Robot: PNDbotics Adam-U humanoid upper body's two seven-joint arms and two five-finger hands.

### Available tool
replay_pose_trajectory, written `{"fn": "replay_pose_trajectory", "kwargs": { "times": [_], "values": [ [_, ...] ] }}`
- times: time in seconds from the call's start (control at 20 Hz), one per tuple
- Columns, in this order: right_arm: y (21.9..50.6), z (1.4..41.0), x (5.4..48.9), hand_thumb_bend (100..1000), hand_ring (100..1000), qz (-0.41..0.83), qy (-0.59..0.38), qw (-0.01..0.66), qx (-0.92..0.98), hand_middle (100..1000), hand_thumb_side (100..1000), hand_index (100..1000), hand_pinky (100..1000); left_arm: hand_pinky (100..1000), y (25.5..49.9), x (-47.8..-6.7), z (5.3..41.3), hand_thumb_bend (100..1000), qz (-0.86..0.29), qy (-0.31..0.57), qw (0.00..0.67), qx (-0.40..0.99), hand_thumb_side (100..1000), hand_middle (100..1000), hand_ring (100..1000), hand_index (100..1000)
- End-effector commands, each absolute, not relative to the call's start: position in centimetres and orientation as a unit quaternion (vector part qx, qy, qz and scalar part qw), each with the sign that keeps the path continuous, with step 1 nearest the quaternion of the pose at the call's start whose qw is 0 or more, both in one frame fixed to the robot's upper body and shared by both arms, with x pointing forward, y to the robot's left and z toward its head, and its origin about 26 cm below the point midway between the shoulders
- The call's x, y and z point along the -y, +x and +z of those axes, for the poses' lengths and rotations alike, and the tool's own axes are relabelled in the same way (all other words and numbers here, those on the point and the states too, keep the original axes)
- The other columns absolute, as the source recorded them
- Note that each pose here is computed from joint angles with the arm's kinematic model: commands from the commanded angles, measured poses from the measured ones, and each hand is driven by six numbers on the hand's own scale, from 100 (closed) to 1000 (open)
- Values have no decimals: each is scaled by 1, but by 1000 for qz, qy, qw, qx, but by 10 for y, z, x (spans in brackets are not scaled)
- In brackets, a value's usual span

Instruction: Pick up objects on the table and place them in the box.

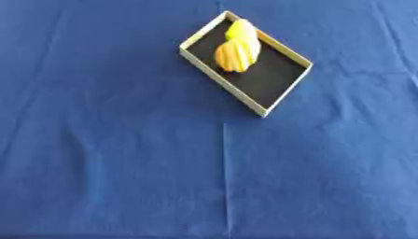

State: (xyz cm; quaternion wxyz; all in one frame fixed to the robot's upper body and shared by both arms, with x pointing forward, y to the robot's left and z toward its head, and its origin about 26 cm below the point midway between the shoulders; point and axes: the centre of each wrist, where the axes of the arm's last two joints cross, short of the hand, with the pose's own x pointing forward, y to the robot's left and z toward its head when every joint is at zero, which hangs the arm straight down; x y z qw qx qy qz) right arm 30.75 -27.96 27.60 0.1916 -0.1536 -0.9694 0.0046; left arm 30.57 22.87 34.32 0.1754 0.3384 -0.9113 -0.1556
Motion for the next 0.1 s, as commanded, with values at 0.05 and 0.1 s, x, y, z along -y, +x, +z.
{"fn": "replay_pose_trajectory", "kwargs": {
  "times": [0.05, 0.1],
  "values": [
    [303, 286, 284, 100, 825, 11, -167, 169, 971, 723, 811, 780, 818, 939, 299, -246, 348, 100, -108, 339, 124, 926, 730, 783, 825, 905],
    [303, 286, 284, 100, 825, 11, -168, 168, 971, 723, 810, 780, 818, 940, 299, -250, 344, 100, -98, 337, 117, 929, 737, 784, 826, 906]
  ]
}}
